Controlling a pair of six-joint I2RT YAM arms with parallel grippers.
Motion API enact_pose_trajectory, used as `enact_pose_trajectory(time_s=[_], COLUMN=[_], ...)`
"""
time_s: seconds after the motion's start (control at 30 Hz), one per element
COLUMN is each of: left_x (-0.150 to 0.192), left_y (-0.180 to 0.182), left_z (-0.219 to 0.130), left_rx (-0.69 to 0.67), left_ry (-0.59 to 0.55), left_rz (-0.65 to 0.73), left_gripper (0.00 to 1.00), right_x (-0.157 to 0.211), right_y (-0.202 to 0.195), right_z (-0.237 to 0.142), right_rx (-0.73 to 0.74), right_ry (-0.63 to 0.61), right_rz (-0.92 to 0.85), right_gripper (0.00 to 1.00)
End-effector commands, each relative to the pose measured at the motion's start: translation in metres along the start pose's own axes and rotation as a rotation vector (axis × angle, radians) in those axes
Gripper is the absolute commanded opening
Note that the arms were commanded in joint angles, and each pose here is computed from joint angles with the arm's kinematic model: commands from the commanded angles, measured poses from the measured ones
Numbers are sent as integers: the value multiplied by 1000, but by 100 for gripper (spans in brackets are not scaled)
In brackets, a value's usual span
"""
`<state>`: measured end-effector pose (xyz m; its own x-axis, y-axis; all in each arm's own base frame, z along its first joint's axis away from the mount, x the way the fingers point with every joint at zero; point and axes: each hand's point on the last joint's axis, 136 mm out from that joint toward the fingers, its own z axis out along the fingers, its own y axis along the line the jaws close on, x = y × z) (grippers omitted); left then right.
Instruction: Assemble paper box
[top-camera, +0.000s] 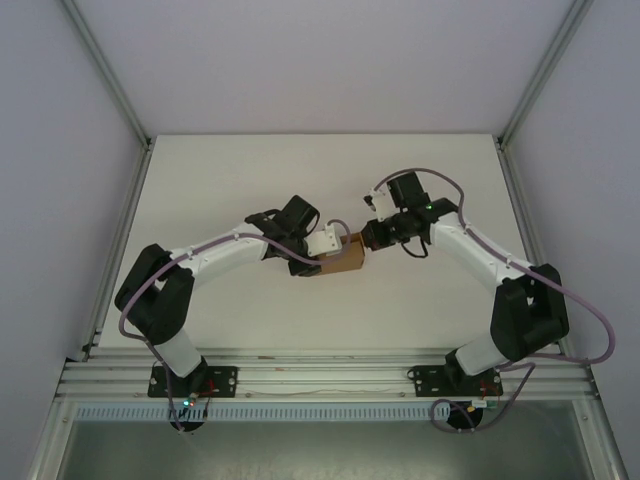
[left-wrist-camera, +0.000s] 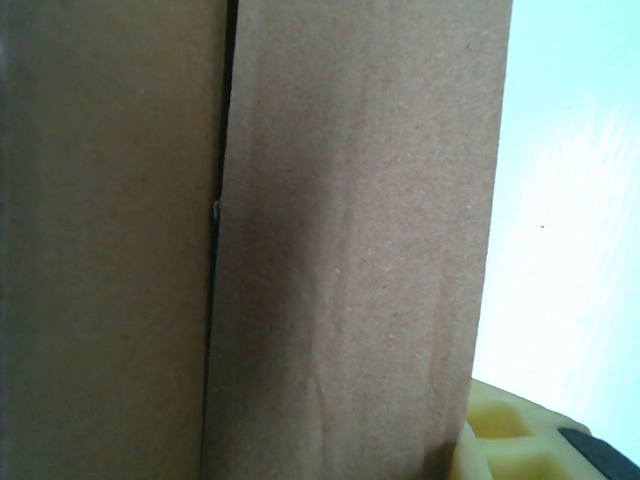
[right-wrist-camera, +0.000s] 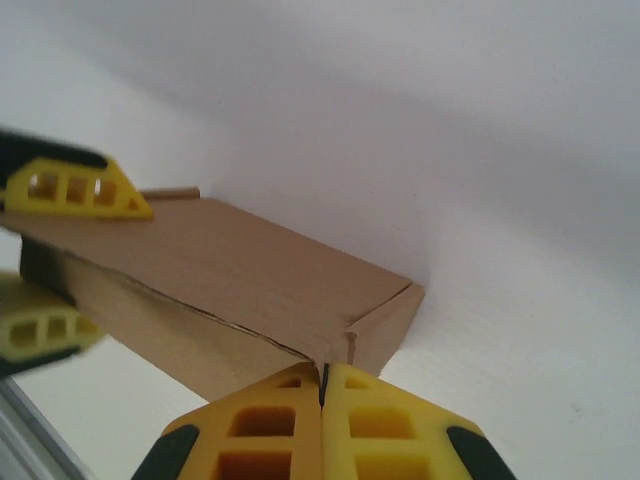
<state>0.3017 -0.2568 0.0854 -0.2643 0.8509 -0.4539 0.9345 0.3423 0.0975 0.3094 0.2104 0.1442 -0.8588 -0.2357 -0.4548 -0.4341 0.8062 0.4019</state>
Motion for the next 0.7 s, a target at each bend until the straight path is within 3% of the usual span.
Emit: enact_pose_trajectory(time_s=[0.0,0.2,0.3,0.43,0.67], left_x=[-5,-8,-8,-4,-8], left_y=[6,6,6,6,8], left_z=[5,8,9,9,6], left_rx=[-19,-10,-8,-11,-21], left_ry=[3,-7,-8,11,-10], left_rz=[-12,-13,-12,-4,-12], left_gripper=[40,40,40,40,41], right_x=[-12,-9,-5,10,15], right_y=[20,11,10,-13,-24], right_z=[-9,-8,0,7,14], right_rx=[-41,6,-10,94,124], right_ry=[-53,-101,-129,-139,-189], right_rz=[197,227,113,-24,-58], right_gripper=[0,0,0,0,0])
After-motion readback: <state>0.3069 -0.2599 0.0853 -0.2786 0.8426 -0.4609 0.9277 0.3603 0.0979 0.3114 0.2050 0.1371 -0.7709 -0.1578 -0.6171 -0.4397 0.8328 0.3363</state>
